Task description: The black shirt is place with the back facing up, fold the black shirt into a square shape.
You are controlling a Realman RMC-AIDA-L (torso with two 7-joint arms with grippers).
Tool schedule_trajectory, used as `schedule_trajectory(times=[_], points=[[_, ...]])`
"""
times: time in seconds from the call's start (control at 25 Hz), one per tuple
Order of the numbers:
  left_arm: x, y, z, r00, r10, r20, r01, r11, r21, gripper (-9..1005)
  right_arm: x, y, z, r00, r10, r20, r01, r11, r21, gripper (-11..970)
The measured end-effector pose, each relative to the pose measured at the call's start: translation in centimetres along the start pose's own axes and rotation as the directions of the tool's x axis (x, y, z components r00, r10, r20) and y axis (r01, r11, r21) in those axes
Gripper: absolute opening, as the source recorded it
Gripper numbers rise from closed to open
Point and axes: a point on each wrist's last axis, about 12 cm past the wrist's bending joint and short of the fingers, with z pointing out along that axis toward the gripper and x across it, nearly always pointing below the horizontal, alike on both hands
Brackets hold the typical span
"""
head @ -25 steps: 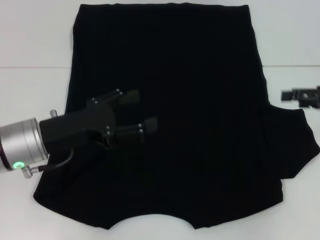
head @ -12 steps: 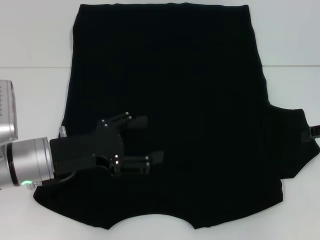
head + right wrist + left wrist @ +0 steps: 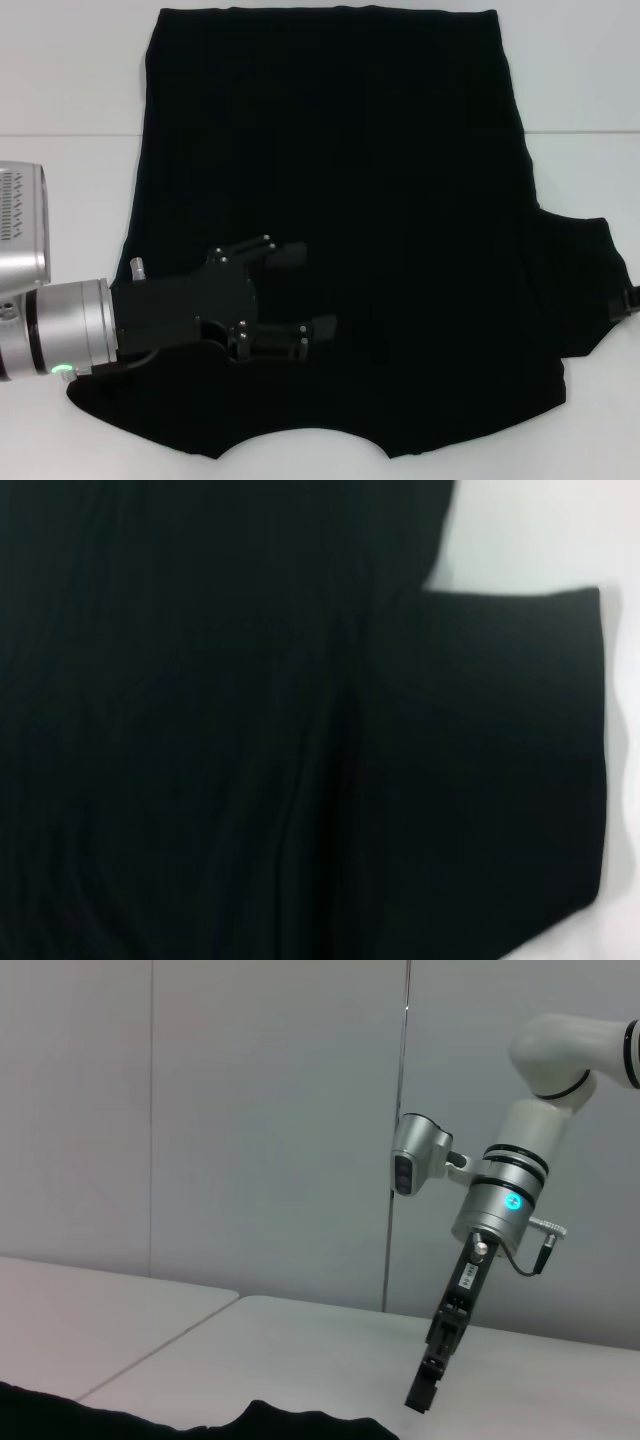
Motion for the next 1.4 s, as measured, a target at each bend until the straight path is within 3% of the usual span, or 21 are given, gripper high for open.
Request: schedule_trajectory(times=[0.84,1.08,1.4], points=[[-0.2,0.5,0.2,1.000,0.012,-0.010,-0.012,1.000,-0.013,937,-0.2,0.6,2.6,1.000,0.019,0.005,-0.019,1.000,0.005,882],[-0.2,0.7,0.1,1.000,0.018,-0.019,-0.019,0.999,-0.028,936,-0.5,0.4,3.0,0.999,0.032,0.043,-0.033,0.999,0.027,826],[-0.2,0.9,-0.1,1.000,0.020,-0.018,-0.020,0.999,-0.038,936,-0.6,0.8,3.5,0.998,0.025,0.058,-0.027,0.999,0.032,464]])
